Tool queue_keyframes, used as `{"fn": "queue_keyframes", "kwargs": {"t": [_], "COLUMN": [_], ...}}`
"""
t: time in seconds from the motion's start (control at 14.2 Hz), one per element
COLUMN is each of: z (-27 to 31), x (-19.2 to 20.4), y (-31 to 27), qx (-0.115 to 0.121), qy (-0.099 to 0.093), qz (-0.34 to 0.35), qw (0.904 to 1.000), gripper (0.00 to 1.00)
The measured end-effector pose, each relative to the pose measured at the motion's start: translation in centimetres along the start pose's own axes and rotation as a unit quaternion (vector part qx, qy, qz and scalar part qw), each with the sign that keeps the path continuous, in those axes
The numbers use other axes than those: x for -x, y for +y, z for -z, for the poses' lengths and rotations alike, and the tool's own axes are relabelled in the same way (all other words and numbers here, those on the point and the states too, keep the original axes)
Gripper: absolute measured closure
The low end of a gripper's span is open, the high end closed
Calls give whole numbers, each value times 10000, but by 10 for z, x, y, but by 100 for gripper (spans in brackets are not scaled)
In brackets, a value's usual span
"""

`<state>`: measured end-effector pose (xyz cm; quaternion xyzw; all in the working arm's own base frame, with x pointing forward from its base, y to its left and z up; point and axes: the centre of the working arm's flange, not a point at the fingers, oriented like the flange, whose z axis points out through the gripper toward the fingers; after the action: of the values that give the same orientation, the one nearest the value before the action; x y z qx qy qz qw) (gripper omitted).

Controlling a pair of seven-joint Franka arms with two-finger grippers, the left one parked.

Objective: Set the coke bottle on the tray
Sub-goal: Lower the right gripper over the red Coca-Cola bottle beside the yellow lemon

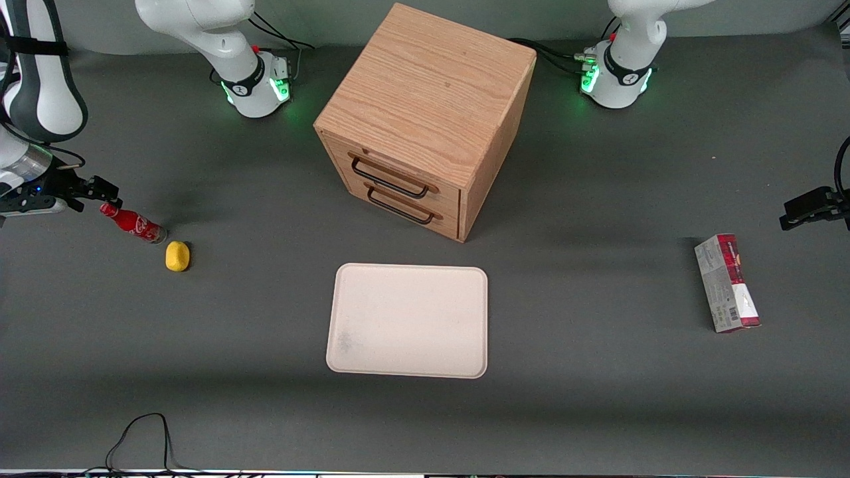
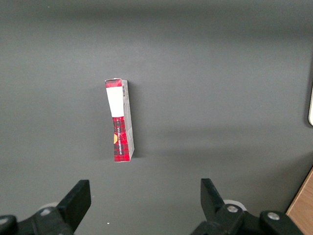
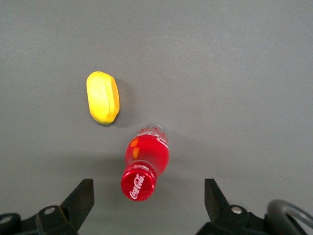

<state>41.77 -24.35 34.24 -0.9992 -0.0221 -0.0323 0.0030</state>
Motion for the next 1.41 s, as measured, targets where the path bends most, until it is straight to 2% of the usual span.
{"fn": "queue_keyframes", "kwargs": {"t": [0.7,1.41], "z": [-26,-36], "x": [-7,-9], "y": [-3,-9], "qx": [50,8], "qy": [126,42], "qz": [-73,21], "qw": [9999,10000], "gripper": [0,5]}}
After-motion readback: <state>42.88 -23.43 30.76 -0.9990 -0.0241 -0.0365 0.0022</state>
